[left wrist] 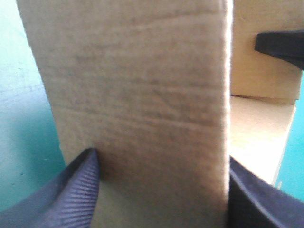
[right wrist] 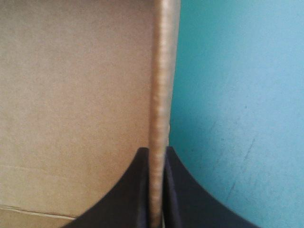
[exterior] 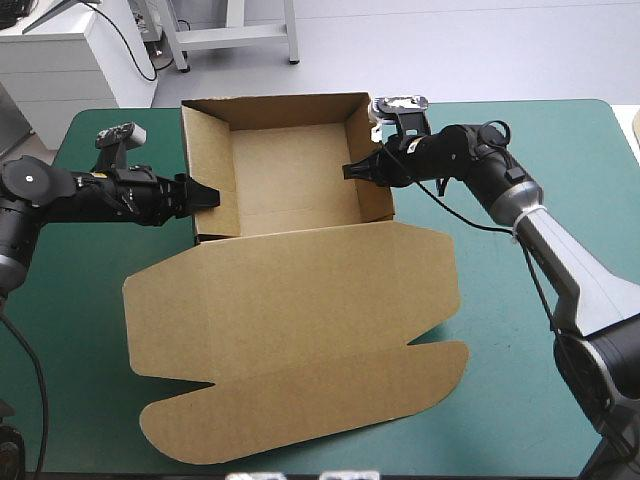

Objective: Fold the box

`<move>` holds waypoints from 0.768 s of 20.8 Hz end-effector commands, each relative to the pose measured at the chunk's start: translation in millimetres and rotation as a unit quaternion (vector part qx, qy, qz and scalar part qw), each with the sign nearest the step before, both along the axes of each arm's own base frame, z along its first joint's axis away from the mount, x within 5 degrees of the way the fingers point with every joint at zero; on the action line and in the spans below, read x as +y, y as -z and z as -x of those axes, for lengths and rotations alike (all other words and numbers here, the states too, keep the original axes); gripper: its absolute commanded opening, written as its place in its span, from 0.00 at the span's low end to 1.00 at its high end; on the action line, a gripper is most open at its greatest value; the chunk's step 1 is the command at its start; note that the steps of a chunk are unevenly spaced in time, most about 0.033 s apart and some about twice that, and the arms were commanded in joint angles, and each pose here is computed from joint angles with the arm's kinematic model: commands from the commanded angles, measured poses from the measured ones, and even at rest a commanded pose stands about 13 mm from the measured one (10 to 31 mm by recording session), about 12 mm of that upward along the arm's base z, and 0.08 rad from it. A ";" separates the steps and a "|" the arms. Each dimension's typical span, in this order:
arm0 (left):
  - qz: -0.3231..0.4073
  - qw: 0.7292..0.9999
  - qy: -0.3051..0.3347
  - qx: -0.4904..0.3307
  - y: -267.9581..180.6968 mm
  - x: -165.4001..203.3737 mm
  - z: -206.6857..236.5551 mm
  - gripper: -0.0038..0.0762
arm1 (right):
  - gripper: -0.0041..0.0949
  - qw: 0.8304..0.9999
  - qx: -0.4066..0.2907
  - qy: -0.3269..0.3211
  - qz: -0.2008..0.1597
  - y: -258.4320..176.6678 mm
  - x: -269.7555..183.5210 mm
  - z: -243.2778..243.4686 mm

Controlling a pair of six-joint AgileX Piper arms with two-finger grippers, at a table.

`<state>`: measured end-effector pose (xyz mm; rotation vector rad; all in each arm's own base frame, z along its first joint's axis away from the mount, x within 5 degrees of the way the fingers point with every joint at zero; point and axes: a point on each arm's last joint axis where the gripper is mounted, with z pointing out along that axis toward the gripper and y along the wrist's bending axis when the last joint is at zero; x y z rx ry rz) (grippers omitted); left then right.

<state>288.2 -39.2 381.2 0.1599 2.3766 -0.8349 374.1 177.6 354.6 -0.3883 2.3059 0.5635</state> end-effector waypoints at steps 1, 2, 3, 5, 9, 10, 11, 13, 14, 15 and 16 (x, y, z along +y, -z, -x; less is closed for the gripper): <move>0.035 0.999 -0.018 -0.038 -22.4 -4.7 5.2 0.47 | 0.02 0.997 -0.049 -0.015 -0.054 -39.2 13.2 19.8; 0.027 0.999 -0.017 -0.036 -21.3 -4.1 5.5 0.47 | 0.02 0.998 -0.047 -0.017 -0.048 -38.3 14.2 20.8; 0.019 0.999 -0.017 -0.034 -20.3 -3.3 5.7 0.47 | 0.02 0.998 -0.044 -0.017 -0.041 -37.4 13.6 21.0; 0.015 0.999 -0.019 -0.025 -18.8 -2.5 6.3 0.47 | 0.02 0.999 -0.043 -0.023 -0.022 -34.8 15.0 22.9; -0.025 0.999 -0.021 -0.009 -13.0 -4.7 7.7 0.46 | 0.02 0.998 -0.042 -0.044 0.020 -30.7 26.7 32.0; -0.061 0.998 -0.020 0.000 -8.6 -8.5 8.8 0.43 | 0.02 0.997 -0.044 -0.050 0.029 -29.5 33.5 35.7; -0.098 0.995 -0.019 0.005 -4.9 -13.7 9.9 0.37 | 0.02 0.997 -0.048 -0.055 0.036 -29.2 39.3 39.3; -0.143 0.990 -0.019 0.005 -1.4 -19.5 10.9 0.30 | 0.02 0.995 -0.052 -0.064 0.047 -28.7 45.7 43.7; -0.158 0.987 -0.012 -0.001 -0.7 -23.8 11.5 0.26 | 0.02 0.996 -0.051 -0.064 0.046 -28.6 47.0 44.7; -0.171 0.985 -0.008 -0.008 -0.5 -27.8 11.7 0.18 | 0.02 0.996 -0.047 -0.061 0.042 -28.5 49.1 46.2; -0.168 0.986 -0.015 -0.008 -0.8 -30.2 11.5 0.10 | 0.02 0.996 -0.044 -0.062 0.041 -28.3 49.2 46.5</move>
